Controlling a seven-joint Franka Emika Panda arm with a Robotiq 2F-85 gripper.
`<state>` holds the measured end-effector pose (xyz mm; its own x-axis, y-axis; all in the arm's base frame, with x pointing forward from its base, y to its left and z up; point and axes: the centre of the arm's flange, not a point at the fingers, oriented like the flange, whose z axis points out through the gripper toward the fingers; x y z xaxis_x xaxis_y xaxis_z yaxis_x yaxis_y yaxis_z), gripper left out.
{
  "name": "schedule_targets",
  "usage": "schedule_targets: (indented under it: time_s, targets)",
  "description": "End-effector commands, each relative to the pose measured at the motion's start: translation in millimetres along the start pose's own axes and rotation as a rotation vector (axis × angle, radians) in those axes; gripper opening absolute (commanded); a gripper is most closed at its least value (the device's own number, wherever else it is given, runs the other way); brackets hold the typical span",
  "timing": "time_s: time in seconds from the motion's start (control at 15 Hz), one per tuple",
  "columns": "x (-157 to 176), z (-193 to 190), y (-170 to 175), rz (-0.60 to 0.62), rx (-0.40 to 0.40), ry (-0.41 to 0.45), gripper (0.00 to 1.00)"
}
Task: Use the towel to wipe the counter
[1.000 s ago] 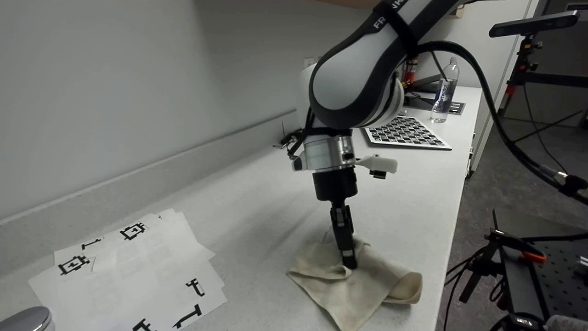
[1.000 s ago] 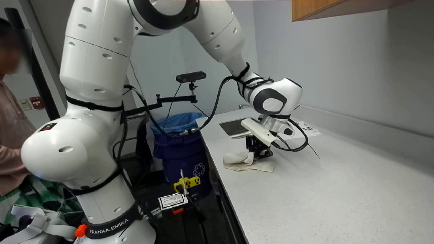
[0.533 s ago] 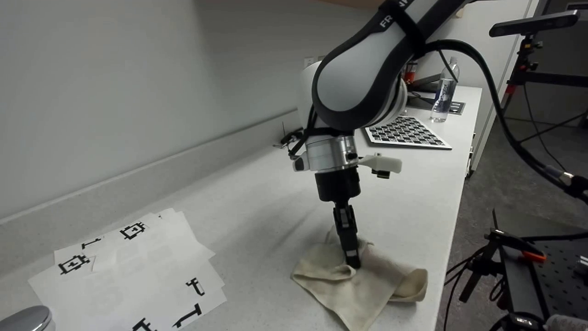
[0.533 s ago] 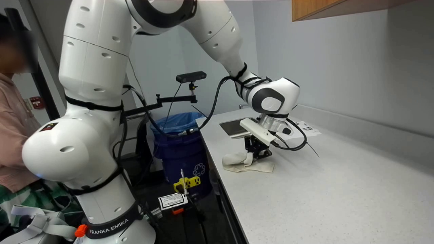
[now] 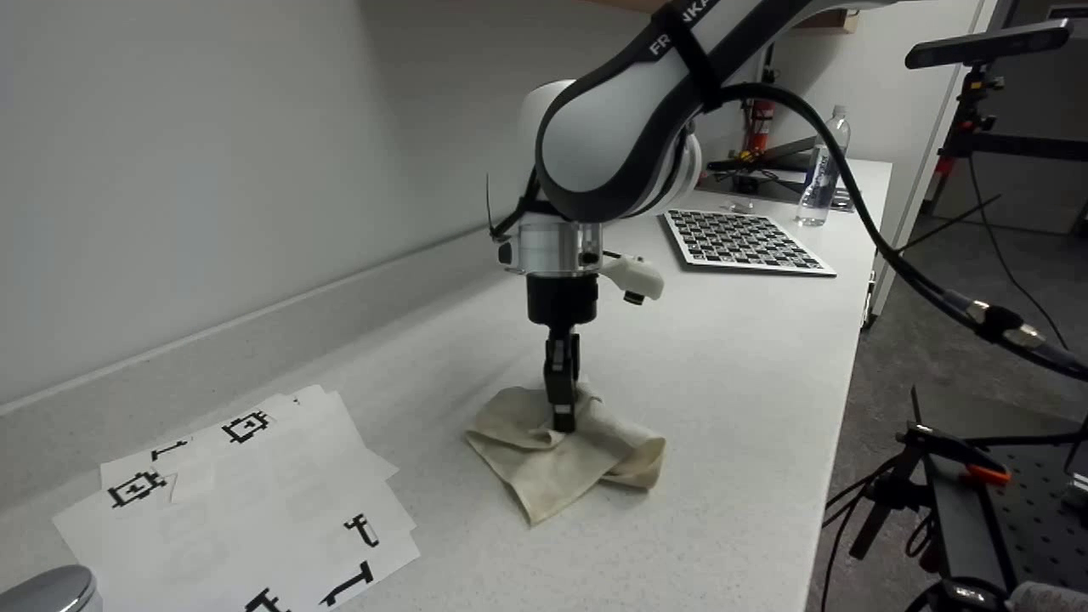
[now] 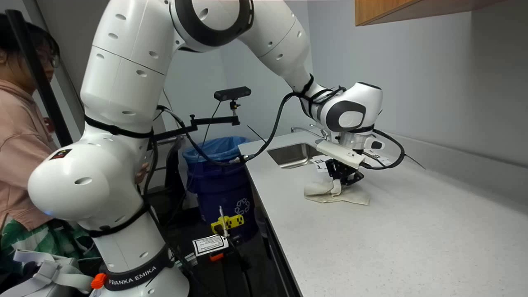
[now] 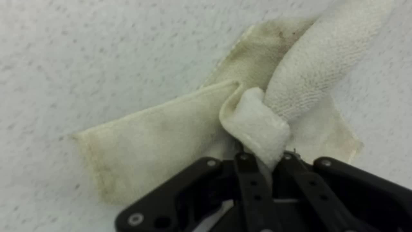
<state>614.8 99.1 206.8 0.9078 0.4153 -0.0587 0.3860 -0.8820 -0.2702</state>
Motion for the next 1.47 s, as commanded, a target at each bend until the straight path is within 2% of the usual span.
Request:
schedule_targets:
  time_s: [0.0, 0.33, 0.6, 1.0, 1.4]
  targets:
    - [45, -14, 20, 0.015, -0.073, 0.088, 0.03]
    - [84, -44, 26, 0.011, -0.157, 0.222, 0.03]
    - [93, -45, 30, 0.027, -0.172, 0.259, 0.03]
    - [62, 7, 53, 0.11, -0.119, 0.16, 0.03]
    - [14, 23, 29, 0.133, 0.009, 0.068, 0.03]
